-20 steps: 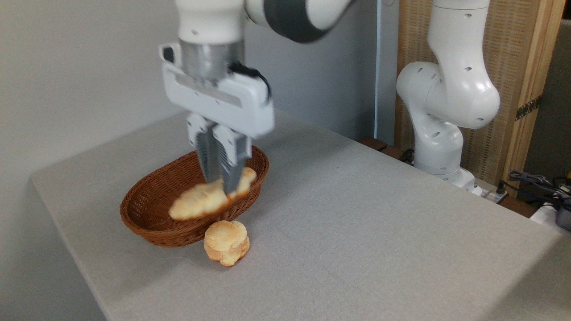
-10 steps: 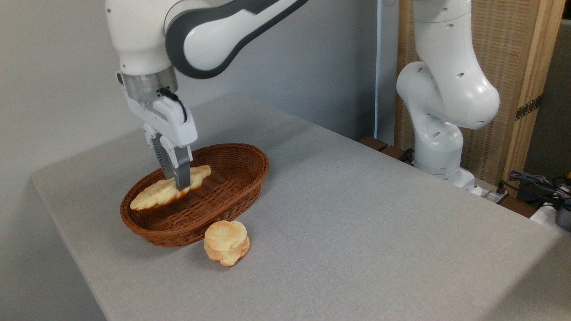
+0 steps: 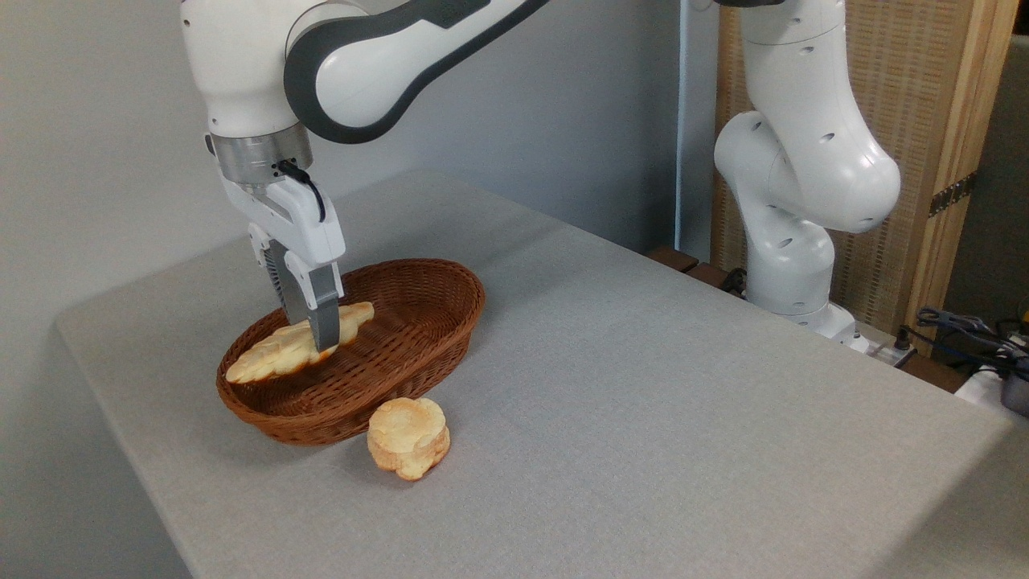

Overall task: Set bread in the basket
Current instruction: 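Open the gripper to release the loaf and raise it away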

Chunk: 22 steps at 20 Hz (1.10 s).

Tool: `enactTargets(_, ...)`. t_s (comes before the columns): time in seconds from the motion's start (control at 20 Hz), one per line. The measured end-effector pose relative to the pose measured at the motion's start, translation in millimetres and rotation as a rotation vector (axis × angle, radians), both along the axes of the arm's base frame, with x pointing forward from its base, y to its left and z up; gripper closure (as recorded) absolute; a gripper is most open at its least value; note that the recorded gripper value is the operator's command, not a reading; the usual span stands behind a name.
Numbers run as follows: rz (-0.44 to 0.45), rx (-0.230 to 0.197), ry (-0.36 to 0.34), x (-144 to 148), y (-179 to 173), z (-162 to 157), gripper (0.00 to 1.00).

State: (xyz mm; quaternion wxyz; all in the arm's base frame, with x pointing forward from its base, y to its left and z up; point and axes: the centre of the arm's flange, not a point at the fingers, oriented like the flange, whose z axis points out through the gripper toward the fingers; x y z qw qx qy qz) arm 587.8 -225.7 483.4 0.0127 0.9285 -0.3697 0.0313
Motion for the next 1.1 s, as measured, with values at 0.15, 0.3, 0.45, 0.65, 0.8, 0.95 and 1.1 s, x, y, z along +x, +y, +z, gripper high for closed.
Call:
enactTargets(0.15,-0.001,0.001,0.000,0,0,6,0.00)
enactTargets(0.3,-0.015,0.009,0.015,-2,1,17,0.00)
enactTargets(0.45,-0.021,0.014,0.018,-5,2,25,0.00)
enactTargets(0.65,-0.019,0.013,0.011,-6,5,34,0.00)
enactTargets(0.8,-0.064,0.042,0.062,-7,33,63,0.00)
enactTargets(0.95,-0.136,0.033,0.045,-8,95,112,0.00)
enactTargets(1.1,-0.130,0.018,0.005,-21,159,147,0.00)
